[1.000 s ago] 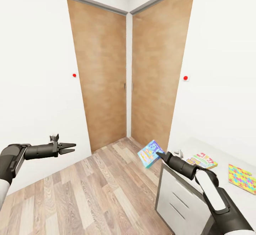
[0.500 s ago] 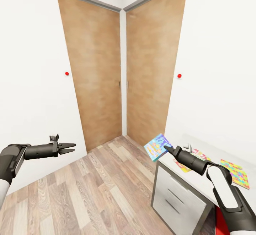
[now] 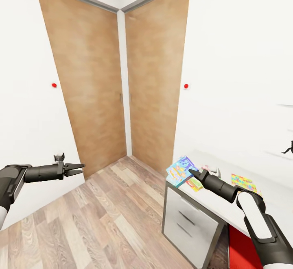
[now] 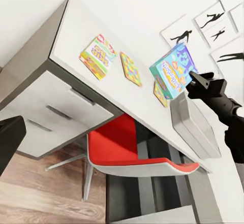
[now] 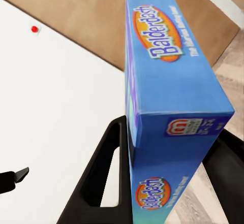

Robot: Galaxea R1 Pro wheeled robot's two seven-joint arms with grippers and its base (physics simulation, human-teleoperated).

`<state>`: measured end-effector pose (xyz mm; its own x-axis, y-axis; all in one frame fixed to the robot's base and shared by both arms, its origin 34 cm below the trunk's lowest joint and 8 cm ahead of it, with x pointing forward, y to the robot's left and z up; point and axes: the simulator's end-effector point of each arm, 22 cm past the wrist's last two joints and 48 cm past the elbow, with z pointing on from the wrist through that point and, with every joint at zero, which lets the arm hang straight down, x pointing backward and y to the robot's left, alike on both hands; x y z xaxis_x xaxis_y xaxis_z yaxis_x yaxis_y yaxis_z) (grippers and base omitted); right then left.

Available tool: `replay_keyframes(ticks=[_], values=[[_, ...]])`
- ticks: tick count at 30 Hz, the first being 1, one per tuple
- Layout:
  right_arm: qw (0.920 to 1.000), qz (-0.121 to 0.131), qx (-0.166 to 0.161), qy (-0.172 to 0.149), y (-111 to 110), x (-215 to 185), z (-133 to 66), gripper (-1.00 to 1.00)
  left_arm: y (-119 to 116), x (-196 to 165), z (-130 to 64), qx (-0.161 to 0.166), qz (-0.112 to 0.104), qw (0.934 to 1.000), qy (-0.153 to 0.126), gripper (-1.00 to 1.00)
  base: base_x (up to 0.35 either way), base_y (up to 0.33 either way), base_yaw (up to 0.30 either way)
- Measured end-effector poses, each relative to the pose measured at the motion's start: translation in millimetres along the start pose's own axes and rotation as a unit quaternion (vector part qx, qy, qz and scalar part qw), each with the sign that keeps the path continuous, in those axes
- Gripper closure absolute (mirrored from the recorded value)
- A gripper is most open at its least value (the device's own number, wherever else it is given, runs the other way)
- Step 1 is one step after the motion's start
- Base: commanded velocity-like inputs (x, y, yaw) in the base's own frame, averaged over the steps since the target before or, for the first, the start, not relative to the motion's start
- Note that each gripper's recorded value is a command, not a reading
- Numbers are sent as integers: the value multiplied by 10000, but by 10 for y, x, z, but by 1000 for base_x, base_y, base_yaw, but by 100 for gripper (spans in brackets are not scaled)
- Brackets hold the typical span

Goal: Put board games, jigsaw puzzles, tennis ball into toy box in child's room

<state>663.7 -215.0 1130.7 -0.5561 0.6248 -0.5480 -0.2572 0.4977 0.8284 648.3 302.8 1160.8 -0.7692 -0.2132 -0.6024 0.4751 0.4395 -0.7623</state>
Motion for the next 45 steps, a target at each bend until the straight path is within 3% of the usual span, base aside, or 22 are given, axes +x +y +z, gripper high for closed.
replay_keyframes(ticks=[8,12,16,21,30,45], values=[[9999,11,-109,-49,27,-52,-42,100,-16,-9,-9,4,23,10000,-10,-100,0,0,-281],[9995,48,-186,-259,26,-195,-158,100,-26,-12,-13,6,34,10000,-15,-100,0,0,-281],[9977,242,-190,-608,-163,-228,-577,100,-47,-26,-22,19,53,10000,-33,-100,0,0,-281],[9938,216,-366,-1023,-120,-430,-922,100,-111,-112,-123,-32,216,9997,-92,-100,0,0,-280],[9926,197,-391,-1137,-108,-475,-992,100,-222,-170,-139,-94,450,9989,-47,-100,0,0,-280],[9919,184,-414,-1183,-77,-482,-998,100,-281,-179,-136,-77,513,9986,-47,-100,0,0,-280]])
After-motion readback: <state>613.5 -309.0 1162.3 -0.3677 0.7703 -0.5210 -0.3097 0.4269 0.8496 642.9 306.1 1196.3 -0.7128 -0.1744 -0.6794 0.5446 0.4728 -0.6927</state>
